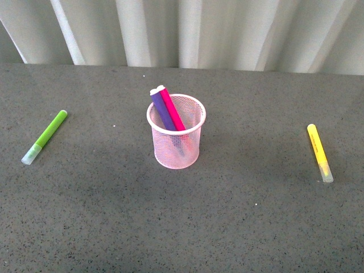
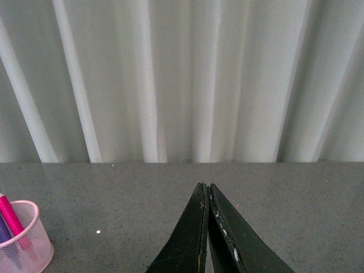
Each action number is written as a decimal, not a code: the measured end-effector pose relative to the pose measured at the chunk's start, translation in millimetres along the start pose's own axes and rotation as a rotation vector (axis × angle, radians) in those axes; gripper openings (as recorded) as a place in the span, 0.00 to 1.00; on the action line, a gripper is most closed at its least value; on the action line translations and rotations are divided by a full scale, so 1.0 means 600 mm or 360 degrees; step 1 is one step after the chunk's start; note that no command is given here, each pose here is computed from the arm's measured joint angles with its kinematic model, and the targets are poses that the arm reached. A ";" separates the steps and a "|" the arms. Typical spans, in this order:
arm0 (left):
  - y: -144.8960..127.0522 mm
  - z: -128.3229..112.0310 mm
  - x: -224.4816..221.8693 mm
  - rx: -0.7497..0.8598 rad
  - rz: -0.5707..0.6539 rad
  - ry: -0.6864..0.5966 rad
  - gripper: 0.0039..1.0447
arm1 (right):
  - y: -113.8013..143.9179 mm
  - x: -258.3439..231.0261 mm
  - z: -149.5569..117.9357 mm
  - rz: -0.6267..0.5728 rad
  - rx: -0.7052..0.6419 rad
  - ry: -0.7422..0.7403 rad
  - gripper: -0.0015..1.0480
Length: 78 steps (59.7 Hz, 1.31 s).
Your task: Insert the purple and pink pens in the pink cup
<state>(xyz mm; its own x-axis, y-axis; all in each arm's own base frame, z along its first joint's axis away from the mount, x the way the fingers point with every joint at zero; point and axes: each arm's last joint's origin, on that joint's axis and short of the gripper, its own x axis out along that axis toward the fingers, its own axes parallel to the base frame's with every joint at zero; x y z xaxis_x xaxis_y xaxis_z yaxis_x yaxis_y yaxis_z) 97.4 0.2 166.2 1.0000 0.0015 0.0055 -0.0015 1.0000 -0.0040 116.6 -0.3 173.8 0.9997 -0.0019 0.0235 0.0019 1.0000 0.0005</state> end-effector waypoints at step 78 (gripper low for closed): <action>0.000 0.000 0.000 0.0000 0.0001 0.0000 0.94 | 0.000 -0.033 -0.005 -0.0001 0.0000 0.0010 0.25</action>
<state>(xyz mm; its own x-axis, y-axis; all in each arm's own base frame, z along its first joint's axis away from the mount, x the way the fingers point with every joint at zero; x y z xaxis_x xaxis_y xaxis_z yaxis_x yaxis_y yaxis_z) 97.4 0.2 166.2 1.0000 0.0019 0.0055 -0.0019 1.0000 -0.0040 96.7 -0.3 170.3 0.9998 -0.0023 0.0174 0.0023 1.0000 0.0006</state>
